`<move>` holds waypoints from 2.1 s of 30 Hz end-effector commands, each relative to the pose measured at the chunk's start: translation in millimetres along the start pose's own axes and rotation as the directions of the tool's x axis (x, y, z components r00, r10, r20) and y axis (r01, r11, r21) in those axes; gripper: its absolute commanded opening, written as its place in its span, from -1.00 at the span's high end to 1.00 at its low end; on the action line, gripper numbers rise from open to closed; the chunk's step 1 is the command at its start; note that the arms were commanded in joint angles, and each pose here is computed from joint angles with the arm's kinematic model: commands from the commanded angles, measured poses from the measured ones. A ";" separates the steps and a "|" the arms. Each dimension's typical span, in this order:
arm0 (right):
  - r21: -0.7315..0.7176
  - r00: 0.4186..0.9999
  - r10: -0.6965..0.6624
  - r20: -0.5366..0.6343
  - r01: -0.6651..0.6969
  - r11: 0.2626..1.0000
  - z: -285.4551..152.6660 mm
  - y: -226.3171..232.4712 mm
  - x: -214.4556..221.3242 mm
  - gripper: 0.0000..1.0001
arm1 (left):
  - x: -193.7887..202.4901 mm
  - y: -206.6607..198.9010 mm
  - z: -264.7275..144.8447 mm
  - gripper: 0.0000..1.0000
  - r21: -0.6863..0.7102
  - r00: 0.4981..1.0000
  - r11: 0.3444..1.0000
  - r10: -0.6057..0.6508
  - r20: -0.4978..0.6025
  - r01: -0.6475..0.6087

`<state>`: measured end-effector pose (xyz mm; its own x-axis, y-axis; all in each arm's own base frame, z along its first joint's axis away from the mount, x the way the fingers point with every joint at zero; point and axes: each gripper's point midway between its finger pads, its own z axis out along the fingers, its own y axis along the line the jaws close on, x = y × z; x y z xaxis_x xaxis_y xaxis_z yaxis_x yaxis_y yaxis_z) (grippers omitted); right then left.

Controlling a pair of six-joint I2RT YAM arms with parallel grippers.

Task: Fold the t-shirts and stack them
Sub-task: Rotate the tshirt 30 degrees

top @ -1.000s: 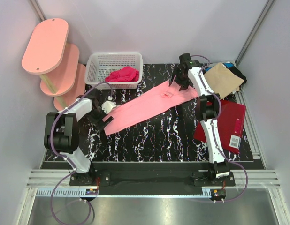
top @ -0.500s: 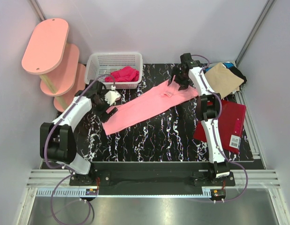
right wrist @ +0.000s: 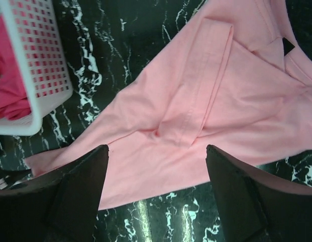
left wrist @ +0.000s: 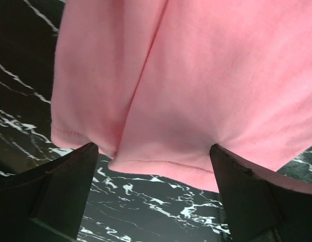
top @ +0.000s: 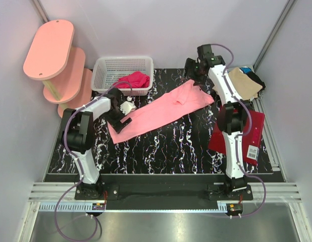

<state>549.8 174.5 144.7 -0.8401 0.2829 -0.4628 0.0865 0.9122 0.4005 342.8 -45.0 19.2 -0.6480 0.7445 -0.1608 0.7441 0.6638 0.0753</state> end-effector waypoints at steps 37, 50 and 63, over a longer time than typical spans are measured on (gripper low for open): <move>0.088 0.990 0.094 -0.101 -0.086 0.992 72.4 -80.1 10.5 -0.66 | 15.0 -148.6 1.8 -0.98 0.119 0.973 0.969 0.224 -0.055 -0.217; 0.126 0.990 0.108 -0.090 -0.097 0.987 80.0 -90.4 10.6 -0.64 | 22.7 -190.9 2.4 -0.98 0.235 0.952 0.931 0.301 -0.057 -0.280; 0.076 0.994 0.105 -0.003 -0.105 0.992 86.2 -100.2 -21.7 -0.61 | -13.2 -157.3 -14.8 -0.97 0.131 0.965 0.956 0.262 0.012 -0.261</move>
<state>581.4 118.8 34.7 -0.8685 0.3781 -0.3205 0.2483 0.8915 0.3789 218.7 -159.6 14.8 -0.3809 0.9199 -0.0929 0.9241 0.3822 -0.0050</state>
